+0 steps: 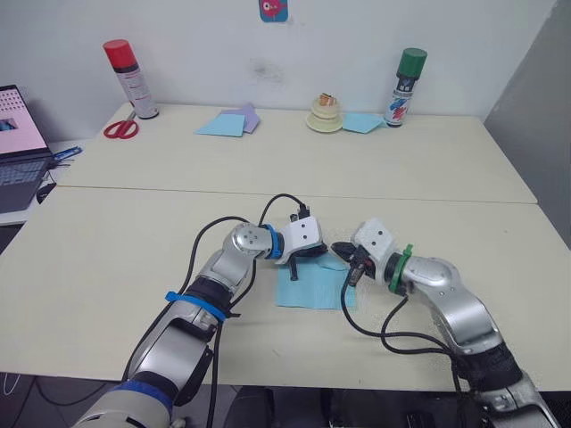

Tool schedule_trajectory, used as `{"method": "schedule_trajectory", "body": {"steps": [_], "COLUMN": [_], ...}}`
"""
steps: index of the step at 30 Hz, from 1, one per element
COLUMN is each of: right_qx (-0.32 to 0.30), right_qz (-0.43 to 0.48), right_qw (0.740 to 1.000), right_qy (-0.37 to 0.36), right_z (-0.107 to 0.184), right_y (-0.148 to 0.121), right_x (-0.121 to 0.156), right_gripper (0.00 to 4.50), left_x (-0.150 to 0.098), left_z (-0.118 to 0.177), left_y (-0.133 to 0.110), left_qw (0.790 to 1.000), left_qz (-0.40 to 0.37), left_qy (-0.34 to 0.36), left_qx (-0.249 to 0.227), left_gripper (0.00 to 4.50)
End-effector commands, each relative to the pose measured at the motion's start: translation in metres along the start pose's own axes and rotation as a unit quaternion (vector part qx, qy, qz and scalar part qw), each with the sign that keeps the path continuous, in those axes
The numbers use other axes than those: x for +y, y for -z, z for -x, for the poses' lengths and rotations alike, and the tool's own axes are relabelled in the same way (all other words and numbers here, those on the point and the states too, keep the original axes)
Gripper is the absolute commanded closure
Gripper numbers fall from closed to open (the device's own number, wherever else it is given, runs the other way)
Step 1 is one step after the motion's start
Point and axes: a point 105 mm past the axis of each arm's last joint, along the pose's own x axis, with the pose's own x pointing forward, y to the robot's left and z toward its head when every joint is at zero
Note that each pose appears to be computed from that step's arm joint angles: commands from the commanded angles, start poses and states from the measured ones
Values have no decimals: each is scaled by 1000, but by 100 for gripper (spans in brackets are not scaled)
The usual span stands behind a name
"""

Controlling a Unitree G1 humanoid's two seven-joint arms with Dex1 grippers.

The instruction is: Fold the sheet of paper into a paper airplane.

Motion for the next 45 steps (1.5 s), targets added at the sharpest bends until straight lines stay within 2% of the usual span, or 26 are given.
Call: {"method": "schedule_trajectory", "body": {"steps": [1, 6, 9, 14, 18, 21, 23, 27, 32, 40, 45], "right_qx": [-7, 11, 43, 94, 112, 107, 84, 5, -39, -4, 45], "right_qz": [22, 33, 28, -1, 2, 23, 45, 83, 77, 57, 50], "right_qw": [1000, 999, 998, 996, 993, 993, 994, 996, 996, 998, 996], "right_qy": [-6, -27, -28, -14, -30, -48, -46, 24, 16, -36, -57], "right_z": [-8, -13, -10, 11, 27, 32, 32, 34, 34, 0, 1], "right_y": [-6, 4, 19, 46, 57, 54, 43, 6, -16, -3, 22], "right_x": [0, 8, 7, -2, 3, 11, 12, -12, -12, 4, 11], "right_gripper": [447, 447, 447, 447, 447, 447, 447, 447, 447, 447, 447], "left_x": [-25, -24, -24, -25, -26, -27, -27, -28, -28, -29, -29], "left_z": [-6, -5, -5, -5, -7, -8, -9, -9, -9, -9, -8], "left_y": [30, 31, 32, 33, 34, 34, 34, 33, 34, 30, 31], "left_qw": [997, 997, 997, 997, 997, 997, 997, 997, 997, 996, 996], "left_qz": [26, 29, 30, 32, 34, 35, 35, 35, 33, 25, 24], "left_qy": [43, 40, 40, 40, 41, 42, 43, 44, 48, 55, 56], "left_qx": [53, 55, 56, 59, 60, 60, 59, 58, 59, 58, 58], "left_gripper": [450, 450, 450, 450, 450, 450, 450, 450, 450, 450, 450]}}
